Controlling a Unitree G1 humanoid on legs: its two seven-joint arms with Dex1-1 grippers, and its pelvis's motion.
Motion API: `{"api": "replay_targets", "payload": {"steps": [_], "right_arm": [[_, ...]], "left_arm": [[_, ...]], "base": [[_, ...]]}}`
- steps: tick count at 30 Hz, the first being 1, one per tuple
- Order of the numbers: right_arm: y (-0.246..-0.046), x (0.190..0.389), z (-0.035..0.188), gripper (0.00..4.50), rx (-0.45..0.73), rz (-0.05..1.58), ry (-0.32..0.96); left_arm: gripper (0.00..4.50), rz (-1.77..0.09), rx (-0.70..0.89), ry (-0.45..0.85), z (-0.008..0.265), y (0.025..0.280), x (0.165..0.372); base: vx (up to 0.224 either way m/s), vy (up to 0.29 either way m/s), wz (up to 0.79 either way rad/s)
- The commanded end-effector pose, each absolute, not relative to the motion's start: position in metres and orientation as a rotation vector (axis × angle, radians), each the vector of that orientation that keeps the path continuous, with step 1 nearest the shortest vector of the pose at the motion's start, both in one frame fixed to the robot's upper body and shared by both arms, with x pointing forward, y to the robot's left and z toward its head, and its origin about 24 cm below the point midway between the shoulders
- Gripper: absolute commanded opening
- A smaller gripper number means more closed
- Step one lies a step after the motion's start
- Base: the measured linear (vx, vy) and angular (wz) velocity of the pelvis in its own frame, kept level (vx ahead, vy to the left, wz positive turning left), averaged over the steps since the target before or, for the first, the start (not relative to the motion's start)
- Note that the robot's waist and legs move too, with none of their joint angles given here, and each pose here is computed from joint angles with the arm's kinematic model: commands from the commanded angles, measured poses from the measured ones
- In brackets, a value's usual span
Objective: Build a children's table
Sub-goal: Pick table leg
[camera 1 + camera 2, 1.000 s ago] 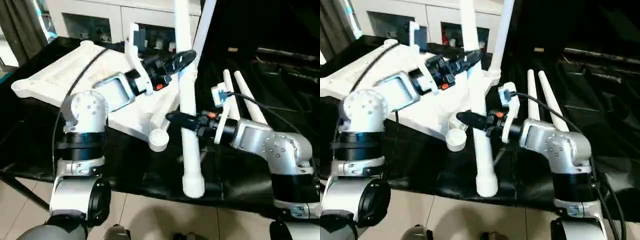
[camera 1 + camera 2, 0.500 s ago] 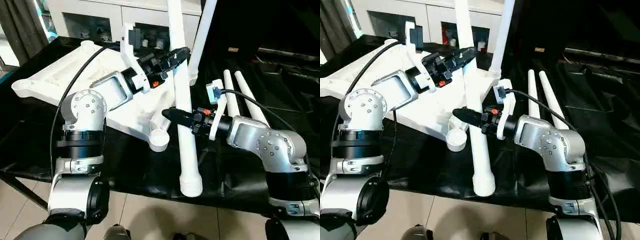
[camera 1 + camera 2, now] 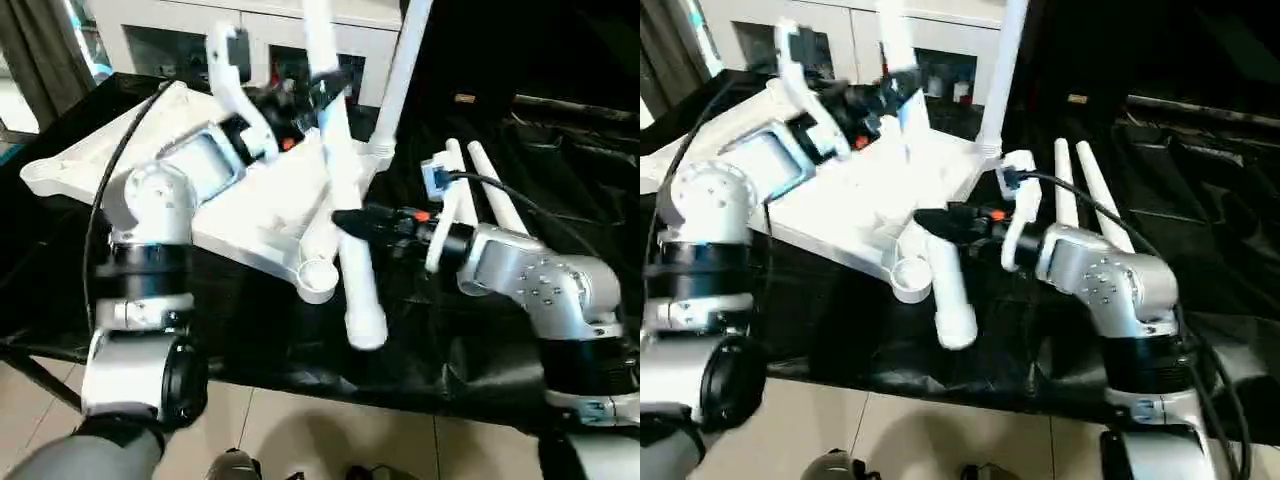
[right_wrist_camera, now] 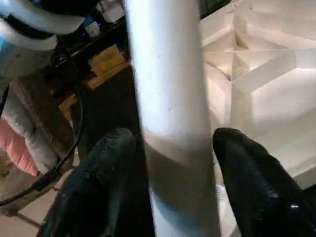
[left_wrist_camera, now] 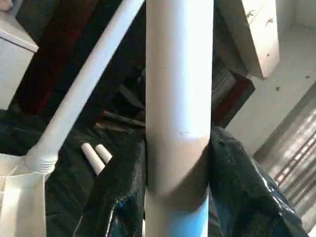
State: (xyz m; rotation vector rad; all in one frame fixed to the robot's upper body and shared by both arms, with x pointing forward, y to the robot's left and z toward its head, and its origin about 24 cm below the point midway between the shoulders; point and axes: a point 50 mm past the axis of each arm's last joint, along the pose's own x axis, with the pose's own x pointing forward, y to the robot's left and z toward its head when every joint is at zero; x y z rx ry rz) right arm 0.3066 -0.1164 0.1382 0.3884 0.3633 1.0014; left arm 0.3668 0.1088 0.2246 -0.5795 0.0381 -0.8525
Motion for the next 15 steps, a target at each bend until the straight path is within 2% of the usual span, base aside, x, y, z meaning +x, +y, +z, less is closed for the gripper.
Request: {"api": "replay_targets", "payload": {"steps": [1,6,15], "right_arm": [[-0.122,0.302,0.142,2.86,0.360,1.031,0.360],[-0.126,0.296,0.139,2.86,0.342,1.068,0.392],[-0.126,0.293,0.116,2.06,0.319,1.040,0.508]], "left_arm": [[1.54,-0.857,-0.555,0.004,0.236,0.110,0.369],[1.54,-0.881,-0.561,-0.011,0.242,0.112,0.370],[1.54,-0.931,-0.623,-0.016,0.247,0.111,0.368]], "base": [[0.000,0.000,0.00],[0.000,0.000,0.00],[0.000,0.000,0.00]]}}
